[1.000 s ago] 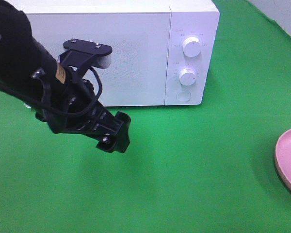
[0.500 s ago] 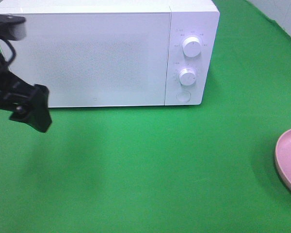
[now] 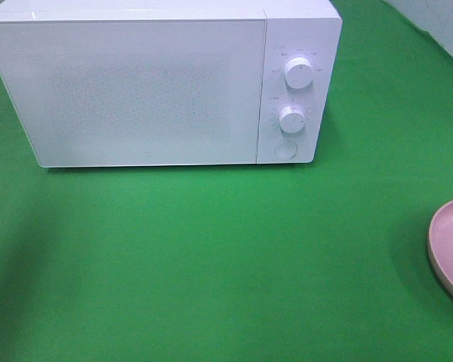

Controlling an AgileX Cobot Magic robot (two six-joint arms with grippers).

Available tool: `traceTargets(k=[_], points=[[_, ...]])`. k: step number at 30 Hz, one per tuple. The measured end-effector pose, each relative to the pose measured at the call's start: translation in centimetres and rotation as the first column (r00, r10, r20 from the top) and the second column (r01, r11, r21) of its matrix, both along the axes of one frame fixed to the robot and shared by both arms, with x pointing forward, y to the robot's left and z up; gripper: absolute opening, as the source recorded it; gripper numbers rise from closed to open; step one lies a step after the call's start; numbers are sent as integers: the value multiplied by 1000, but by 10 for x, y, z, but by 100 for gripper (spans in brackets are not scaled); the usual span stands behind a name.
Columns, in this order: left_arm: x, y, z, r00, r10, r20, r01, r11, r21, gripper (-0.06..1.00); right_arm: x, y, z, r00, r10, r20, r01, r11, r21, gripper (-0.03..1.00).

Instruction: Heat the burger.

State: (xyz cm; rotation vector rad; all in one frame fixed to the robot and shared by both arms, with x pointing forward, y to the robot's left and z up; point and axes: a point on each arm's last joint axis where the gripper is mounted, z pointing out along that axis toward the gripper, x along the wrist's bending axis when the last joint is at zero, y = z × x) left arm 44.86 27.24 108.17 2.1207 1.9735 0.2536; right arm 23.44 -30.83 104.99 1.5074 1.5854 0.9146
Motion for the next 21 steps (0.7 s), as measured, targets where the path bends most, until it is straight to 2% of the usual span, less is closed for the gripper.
traceTargets(k=[4,8,13,15,17,20,21], points=[[-16,2,-6,1000,2,-13,-2,1000,1,99,0,0,0,1000,0,0,0,1000,0,75],[-52,7,-28,999,2,-53,-2,1000,4,99,0,0,0,1000,0,0,0,1000,0,75],[-68,9,-37,998,2,-59,-2,1000,5,99,0,0,0,1000,0,0,0,1000,0,75],[-79,10,-43,999,2,-49,-2,1000,3,99,0,0,0,1000,0,0,0,1000,0,75],[-97,12,-50,1000,4,4,-4,1000,-11,99,0,0,0,1000,0,0,0,1000,0,75],[-102,12,-52,1000,5,24,-5,1000,-19,99,0,0,0,1000,0,0,0,1000,0,75],[-114,12,-57,997,-5,81,8,999,-40,99,0,0,0,1000,0,0,0,1000,0,75]])
